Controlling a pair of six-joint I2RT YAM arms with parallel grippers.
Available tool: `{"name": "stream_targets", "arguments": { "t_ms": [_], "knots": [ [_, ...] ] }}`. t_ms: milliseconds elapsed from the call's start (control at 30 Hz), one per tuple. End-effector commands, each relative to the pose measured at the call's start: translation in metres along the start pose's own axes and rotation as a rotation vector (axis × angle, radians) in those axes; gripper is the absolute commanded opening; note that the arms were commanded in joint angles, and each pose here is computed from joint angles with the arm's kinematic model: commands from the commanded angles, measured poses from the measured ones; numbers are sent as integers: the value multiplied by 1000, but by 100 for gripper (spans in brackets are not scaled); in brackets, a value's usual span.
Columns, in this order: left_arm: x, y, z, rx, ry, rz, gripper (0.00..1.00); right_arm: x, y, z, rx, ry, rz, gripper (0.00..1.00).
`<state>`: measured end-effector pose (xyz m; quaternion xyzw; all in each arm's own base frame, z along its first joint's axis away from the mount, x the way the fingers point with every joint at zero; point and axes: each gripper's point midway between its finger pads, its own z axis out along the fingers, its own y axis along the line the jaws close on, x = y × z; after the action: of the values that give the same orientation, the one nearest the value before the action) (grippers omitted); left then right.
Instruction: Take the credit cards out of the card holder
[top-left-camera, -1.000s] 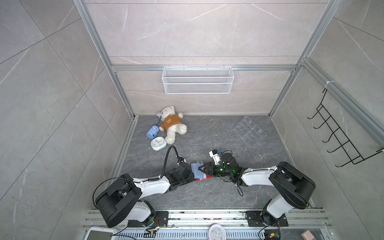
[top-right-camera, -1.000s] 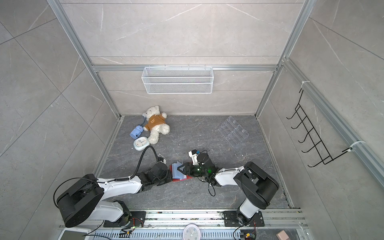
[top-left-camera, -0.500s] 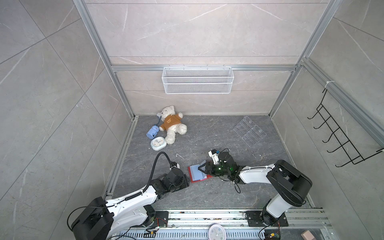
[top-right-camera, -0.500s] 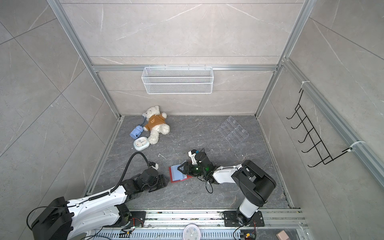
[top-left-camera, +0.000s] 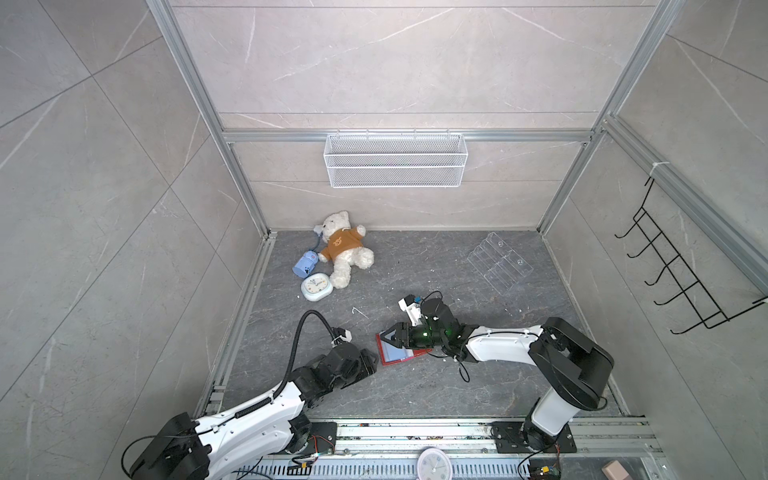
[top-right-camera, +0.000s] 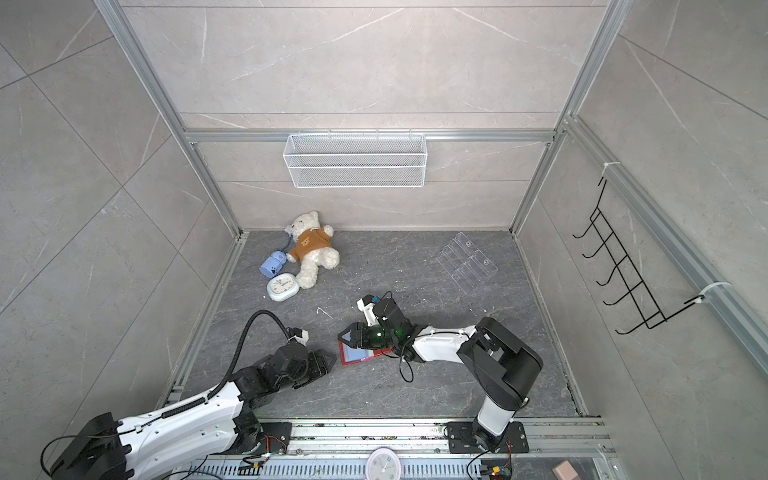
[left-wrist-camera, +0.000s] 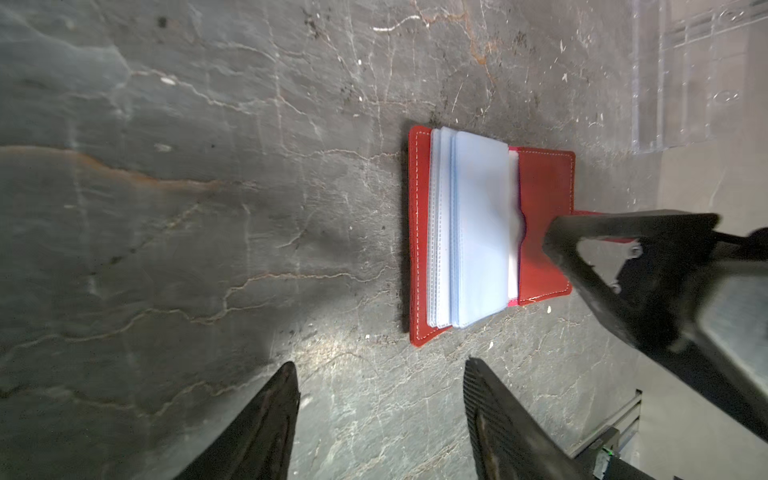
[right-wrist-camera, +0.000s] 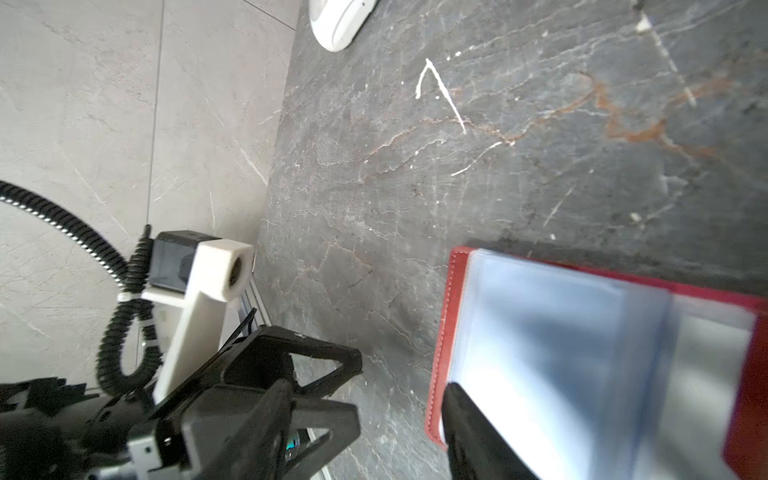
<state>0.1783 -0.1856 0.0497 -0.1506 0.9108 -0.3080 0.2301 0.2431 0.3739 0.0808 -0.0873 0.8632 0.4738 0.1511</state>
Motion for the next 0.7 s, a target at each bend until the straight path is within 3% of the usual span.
{"name": "stream_targets", "arguments": {
  "t_ms": [0, 367, 667],
  "knots": [
    [-12, -10, -3, 53, -57, -53, 67, 5, -30, 2, 109, 18, 35, 58],
    [-13, -32, 17, 207, -8, -124, 64, 6, -73, -18, 264, -5, 60, 41],
    [-14, -35, 32, 256, 14, -157, 56, 17, -98, -27, 299, -7, 95, 28]
  ]
}}
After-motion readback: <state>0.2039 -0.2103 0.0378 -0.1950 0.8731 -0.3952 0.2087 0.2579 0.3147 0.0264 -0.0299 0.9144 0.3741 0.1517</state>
